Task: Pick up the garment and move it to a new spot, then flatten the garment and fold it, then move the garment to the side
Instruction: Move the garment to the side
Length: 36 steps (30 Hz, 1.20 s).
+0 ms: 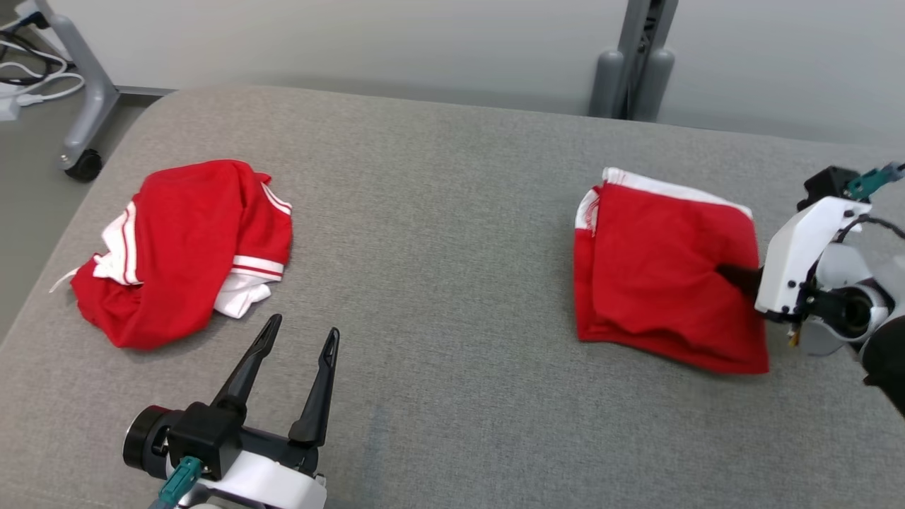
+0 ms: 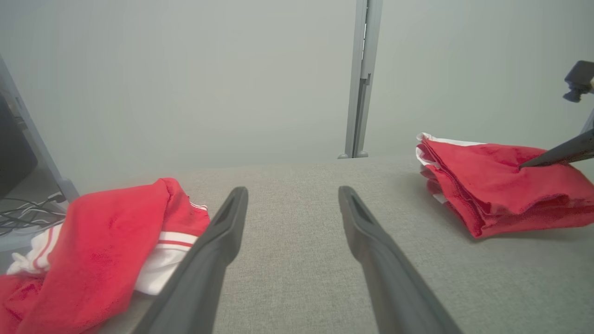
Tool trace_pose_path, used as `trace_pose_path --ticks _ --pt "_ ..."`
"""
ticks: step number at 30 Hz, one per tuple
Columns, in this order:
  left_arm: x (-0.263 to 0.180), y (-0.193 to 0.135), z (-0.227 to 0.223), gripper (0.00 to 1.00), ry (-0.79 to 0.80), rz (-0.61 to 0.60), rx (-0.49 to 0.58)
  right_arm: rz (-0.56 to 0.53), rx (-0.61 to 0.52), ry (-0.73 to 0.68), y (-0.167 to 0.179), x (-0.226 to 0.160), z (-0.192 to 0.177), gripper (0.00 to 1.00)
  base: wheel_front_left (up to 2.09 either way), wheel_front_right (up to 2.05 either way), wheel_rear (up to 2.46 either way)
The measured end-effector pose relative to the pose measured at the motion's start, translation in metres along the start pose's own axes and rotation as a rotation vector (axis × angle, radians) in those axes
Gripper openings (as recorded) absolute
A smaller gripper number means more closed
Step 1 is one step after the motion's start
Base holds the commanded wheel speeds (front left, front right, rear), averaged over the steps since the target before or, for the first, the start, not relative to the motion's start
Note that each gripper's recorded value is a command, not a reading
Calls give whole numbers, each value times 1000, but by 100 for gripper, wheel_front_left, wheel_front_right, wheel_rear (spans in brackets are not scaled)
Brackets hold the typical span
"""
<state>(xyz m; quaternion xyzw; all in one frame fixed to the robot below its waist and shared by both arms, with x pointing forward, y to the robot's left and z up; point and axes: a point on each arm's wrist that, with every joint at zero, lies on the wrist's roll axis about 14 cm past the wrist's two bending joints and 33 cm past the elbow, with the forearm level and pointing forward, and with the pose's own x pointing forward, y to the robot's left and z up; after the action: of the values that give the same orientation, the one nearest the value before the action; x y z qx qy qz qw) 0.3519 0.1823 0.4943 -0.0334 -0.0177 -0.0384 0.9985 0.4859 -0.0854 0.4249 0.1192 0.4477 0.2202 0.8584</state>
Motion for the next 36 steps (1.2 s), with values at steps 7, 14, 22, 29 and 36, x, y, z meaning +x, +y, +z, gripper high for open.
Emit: trace_pose_path --ticks 7,14,22,29,36 --pt "20 -9 -7 100 19 -57 16 -150 -82 -1 -54 -17 22 0 0 0 0" --pt "37 -13 -18 100 47 -103 36 -242 -114 7 -92 -26 36 0 0 0 0" --pt "51 -16 -28 100 68 -140 49 -347 -178 3 -127 -41 55 0 0 0 0" --pt "56 -16 -36 100 84 -154 57 -462 -265 11 -159 -58 74 0 0 0 0" --pt "59 -12 -43 100 103 -148 55 -515 -316 24 -174 -57 85 0 0 0 0"
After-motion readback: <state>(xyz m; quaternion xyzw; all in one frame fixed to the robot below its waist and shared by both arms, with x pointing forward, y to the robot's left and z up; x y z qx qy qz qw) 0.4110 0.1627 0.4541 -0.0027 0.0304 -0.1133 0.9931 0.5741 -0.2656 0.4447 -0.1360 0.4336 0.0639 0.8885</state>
